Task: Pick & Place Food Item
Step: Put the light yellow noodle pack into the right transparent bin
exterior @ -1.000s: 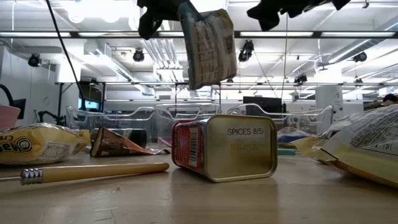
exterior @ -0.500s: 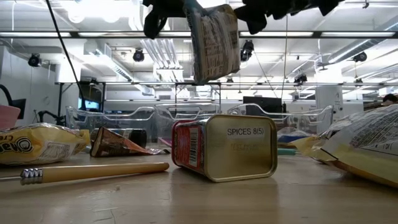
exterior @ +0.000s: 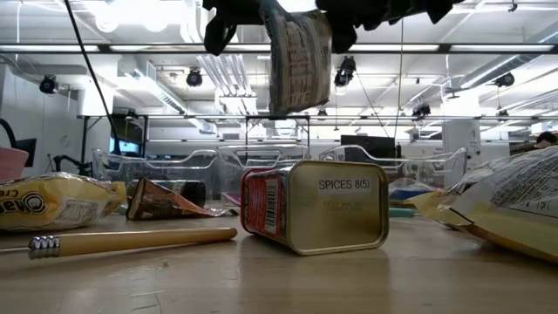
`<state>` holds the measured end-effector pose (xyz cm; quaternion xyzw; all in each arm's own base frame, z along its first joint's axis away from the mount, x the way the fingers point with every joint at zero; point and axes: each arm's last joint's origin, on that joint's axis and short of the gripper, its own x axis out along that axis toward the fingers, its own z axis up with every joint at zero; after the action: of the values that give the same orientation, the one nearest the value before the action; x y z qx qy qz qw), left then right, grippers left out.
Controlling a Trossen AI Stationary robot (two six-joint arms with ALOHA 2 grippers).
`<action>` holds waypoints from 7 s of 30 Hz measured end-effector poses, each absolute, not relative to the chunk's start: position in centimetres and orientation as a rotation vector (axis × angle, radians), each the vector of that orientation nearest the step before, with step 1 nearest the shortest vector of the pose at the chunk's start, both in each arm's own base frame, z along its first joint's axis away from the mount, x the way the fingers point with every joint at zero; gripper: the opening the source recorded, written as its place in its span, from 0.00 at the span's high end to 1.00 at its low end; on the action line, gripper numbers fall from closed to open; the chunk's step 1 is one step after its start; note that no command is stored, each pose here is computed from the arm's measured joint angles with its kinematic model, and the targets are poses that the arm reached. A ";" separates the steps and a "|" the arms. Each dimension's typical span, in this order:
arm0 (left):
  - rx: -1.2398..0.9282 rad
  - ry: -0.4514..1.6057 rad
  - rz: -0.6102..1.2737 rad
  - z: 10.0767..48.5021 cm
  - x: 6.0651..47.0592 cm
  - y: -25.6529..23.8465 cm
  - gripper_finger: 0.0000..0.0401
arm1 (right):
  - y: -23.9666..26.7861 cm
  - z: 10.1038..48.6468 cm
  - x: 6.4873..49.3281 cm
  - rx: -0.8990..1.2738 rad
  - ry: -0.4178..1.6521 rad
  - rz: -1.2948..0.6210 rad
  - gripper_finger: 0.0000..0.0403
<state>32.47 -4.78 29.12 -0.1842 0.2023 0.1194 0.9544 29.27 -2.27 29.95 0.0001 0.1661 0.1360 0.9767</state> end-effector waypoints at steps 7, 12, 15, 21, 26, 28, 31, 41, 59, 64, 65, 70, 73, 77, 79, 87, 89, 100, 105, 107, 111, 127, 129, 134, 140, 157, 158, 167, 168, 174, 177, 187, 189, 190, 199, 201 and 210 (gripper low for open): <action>-0.375 0.410 0.241 29.1 32.5 -4.8 1.00 | -2.0 29.6 30.9 0.000 0.361 0.286 0.48; -0.380 0.413 0.232 29.1 32.5 -4.8 1.00 | -1.4 29.6 31.5 -0.042 0.385 0.299 0.60; -0.379 0.416 0.232 29.1 32.5 -4.8 1.00 | -1.2 29.7 31.6 -0.070 0.406 0.272 0.76; -0.379 0.410 0.236 29.1 32.5 -4.8 1.00 | -1.1 30.3 31.3 -0.095 0.413 0.274 0.96; -0.381 0.407 0.235 29.2 32.5 -4.8 0.99 | -1.1 30.5 31.2 -0.073 0.413 0.269 0.97; -0.384 0.404 0.234 29.2 32.5 -4.8 0.98 | -1.1 30.5 31.2 -0.055 0.417 0.265 0.98; -0.414 0.401 0.237 29.2 32.5 -4.8 0.93 | -1.1 30.5 31.1 -0.030 0.438 0.261 0.98; -0.467 0.376 0.238 29.4 32.6 -4.8 0.62 | -1.5 31.0 29.9 -0.002 0.480 0.171 0.98; -0.527 0.344 0.239 29.7 32.7 -4.9 0.38 | -8.3 31.2 21.9 0.192 0.464 -0.198 0.98; -0.527 0.344 0.239 29.7 32.7 -4.9 0.38 | -11.0 30.5 19.3 0.260 0.433 -0.400 0.98; -0.526 0.343 0.240 29.7 32.7 -4.8 0.38 | -11.5 30.2 18.9 0.268 0.436 -0.427 0.98; -0.527 0.343 0.244 29.7 32.7 -4.7 0.38 | -13.2 27.8 17.9 0.285 0.501 -0.509 0.98; -0.526 0.343 0.244 29.7 32.7 -4.7 0.38 | -13.6 25.6 17.7 0.269 0.564 -0.511 0.98; -0.526 0.344 0.244 29.6 32.7 -4.7 0.38 | -13.8 23.7 17.7 0.218 0.544 -0.545 0.98; -0.526 0.345 0.245 29.6 32.7 -4.7 0.38 | -13.8 23.0 17.6 0.202 0.509 -0.555 0.98; -0.524 0.351 0.247 29.6 32.7 -4.7 0.38 | -13.1 19.6 17.1 0.097 0.436 -0.498 0.98; -0.524 0.351 0.247 29.6 32.7 -4.7 0.38 | -12.9 18.7 16.9 0.102 0.444 -0.490 0.98; -0.523 0.353 0.247 29.6 32.7 -4.7 0.38 | -12.1 15.9 15.9 0.124 0.429 -0.493 0.98; -0.523 0.354 0.247 29.5 32.7 -4.7 0.38 | -12.0 15.5 15.7 0.161 0.414 -0.502 0.98; -0.522 0.355 0.248 29.5 32.7 -4.7 0.38 | -11.9 15.4 15.7 0.162 0.417 -0.501 0.98; -0.522 0.356 0.248 29.5 32.7 -4.7 0.38 | -11.9 15.4 15.6 0.164 0.419 -0.500 0.98; -0.523 0.355 0.248 29.5 32.7 -4.7 0.38 | -11.8 15.3 15.6 0.164 0.423 -0.491 0.98; -0.524 0.354 0.247 29.5 32.7 -4.7 0.38 | -11.8 15.3 15.6 0.163 0.424 -0.491 0.98; -0.525 0.353 0.253 29.5 32.7 -4.5 0.38 | -11.8 15.3 15.6 0.164 0.423 -0.486 0.98; -0.525 0.353 0.255 29.5 32.7 -4.4 0.38 | -11.8 15.3 15.6 0.166 0.423 -0.476 0.98; -0.525 0.352 0.256 29.5 32.7 -4.4 0.38 | -11.8 15.3 15.6 0.166 0.422 -0.475 0.98; -0.526 0.352 0.256 29.5 32.7 -4.4 0.38 | -11.8 15.3 15.6 0.166 0.422 -0.475 0.98; -0.526 0.352 0.256 29.5 32.7 -4.4 0.38 | -11.8 15.3 15.6 0.170 0.421 -0.475 0.98; -0.526 0.352 0.256 29.5 32.7 -4.4 0.38 | -11.8 15.3 15.6 0.170 0.421 -0.475 0.98; -0.526 0.352 0.256 29.5 32.7 -4.4 0.38 | -11.8 15.3 15.6 0.174 0.420 -0.476 0.98; -0.526 0.352 0.256 29.5 32.7 -4.4 0.38 | -11.8 15.3 15.6 0.188 0.416 -0.479 0.98; -0.526 0.352 0.257 29.5 32.7 -4.3 0.38 | -11.8 15.3 15.6 0.209 0.411 -0.486 0.98; -0.526 0.352 0.259 29.5 32.7 -4.3 0.38 | -11.8 15.3 15.6 0.209 0.411 -0.486 0.98; -0.526 0.351 0.259 29.5 32.7 -4.3 0.38 | -11.8 15.3 15.6 0.209 0.412 -0.487 0.98; -0.526 0.351 0.262 29.5 32.8 -4.2 0.38 | -11.8 15.3 15.6 0.214 0.411 -0.486 0.85; -0.525 0.351 0.262 29.5 32.8 -4.2 0.38 | -11.8 15.3 15.6 0.217 0.410 -0.488 0.77; -0.523 0.351 0.261 29.5 32.8 -4.2 0.38 | -11.8 15.3 15.6 0.263 0.399 -0.498 0.49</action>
<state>32.76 -4.20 29.53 -0.2566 0.1721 0.1280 0.9424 15.62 -11.82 15.25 0.1291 0.1957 -0.2443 0.9409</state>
